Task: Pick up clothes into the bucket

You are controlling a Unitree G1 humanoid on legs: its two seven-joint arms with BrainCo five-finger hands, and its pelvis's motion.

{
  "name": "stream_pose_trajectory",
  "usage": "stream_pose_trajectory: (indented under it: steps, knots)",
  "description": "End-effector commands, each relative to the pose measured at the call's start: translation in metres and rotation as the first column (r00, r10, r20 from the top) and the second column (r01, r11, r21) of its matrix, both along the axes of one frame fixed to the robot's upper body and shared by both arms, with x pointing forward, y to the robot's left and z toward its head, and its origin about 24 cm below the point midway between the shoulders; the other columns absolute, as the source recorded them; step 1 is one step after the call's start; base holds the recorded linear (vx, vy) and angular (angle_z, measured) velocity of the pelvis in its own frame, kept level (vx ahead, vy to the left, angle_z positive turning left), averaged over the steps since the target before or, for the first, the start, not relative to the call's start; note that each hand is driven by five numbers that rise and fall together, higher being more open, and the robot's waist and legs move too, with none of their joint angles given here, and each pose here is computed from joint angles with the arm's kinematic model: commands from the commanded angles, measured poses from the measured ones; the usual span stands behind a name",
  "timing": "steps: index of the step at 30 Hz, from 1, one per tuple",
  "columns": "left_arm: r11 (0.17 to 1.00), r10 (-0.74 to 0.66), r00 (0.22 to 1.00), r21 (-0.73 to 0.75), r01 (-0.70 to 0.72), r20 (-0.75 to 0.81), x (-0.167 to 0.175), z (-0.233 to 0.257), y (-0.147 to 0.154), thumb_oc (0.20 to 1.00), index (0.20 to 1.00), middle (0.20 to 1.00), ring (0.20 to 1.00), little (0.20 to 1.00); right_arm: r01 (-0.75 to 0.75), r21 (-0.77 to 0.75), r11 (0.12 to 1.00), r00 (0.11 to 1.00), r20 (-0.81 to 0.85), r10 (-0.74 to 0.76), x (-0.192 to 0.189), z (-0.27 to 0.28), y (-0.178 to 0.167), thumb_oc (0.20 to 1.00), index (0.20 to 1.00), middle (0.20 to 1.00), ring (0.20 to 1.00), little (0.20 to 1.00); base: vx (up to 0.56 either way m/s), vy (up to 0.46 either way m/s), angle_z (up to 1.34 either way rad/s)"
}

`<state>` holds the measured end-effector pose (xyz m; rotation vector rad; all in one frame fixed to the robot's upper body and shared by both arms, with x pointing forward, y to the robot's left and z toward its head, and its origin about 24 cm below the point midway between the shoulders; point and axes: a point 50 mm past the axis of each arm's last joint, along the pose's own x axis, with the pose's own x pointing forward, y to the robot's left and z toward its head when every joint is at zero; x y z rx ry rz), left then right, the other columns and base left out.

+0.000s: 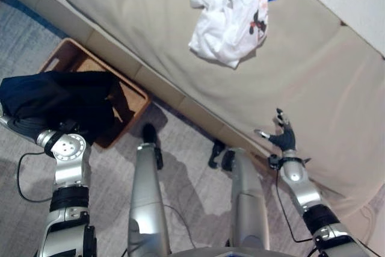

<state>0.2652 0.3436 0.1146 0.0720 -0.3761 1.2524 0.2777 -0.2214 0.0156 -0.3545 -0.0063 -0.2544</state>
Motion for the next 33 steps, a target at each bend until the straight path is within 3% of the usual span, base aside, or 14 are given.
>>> stream_pose_trajectory:
  steps: [1,9,16,25,29,33]
  knots:
    - [0.992,0.060,0.996,0.108,-0.068,0.069,-0.003,0.032,0.021,0.200,0.200,0.200,0.200,0.200,0.014,0.017,1.000,0.993,0.118,-0.015,-0.003,0.017,-0.007,1.000,1.000,1.000,1.000,1.000,0.00,0.000,0.00]
    - [0.978,0.135,0.987,0.146,-0.147,0.089,-0.002,0.071,0.051,0.200,0.200,0.200,0.200,0.200,-0.010,0.010,1.000,0.988,0.157,0.009,-0.001,0.027,-0.006,1.000,1.000,1.000,1.000,1.000,0.00,0.001,-0.01]
    - [0.984,0.086,0.986,0.141,-0.106,0.141,0.006,0.086,0.046,0.200,0.200,0.200,0.200,0.200,-0.028,0.005,1.000,0.980,0.199,0.026,-0.001,0.037,-0.005,1.000,1.000,1.000,1.000,1.000,0.00,0.004,0.01]
    - [0.992,0.052,0.997,0.111,-0.059,0.062,0.013,0.064,0.035,0.200,0.200,0.200,0.200,0.200,-0.042,-0.005,0.999,0.967,0.252,0.042,-0.003,0.051,-0.007,1.000,1.000,1.000,1.000,1.000,-0.01,0.039,-0.04]
    - [0.999,-0.040,0.998,0.036,0.041,-0.041,0.023,0.039,0.030,0.200,0.200,0.200,0.200,0.200,-0.017,-0.018,1.000,0.967,0.253,0.021,-0.005,0.054,-0.016,1.000,1.000,1.000,1.000,1.000,0.01,0.024,-0.03]
    - [0.998,-0.053,0.994,-0.036,0.050,-0.098,0.026,0.023,0.031,0.200,0.200,0.200,0.200,0.200,-0.008,-0.020,1.000,0.962,0.274,0.013,-0.002,0.061,-0.019,1.000,1.000,1.000,1.000,1.000,0.00,0.017,-0.01]
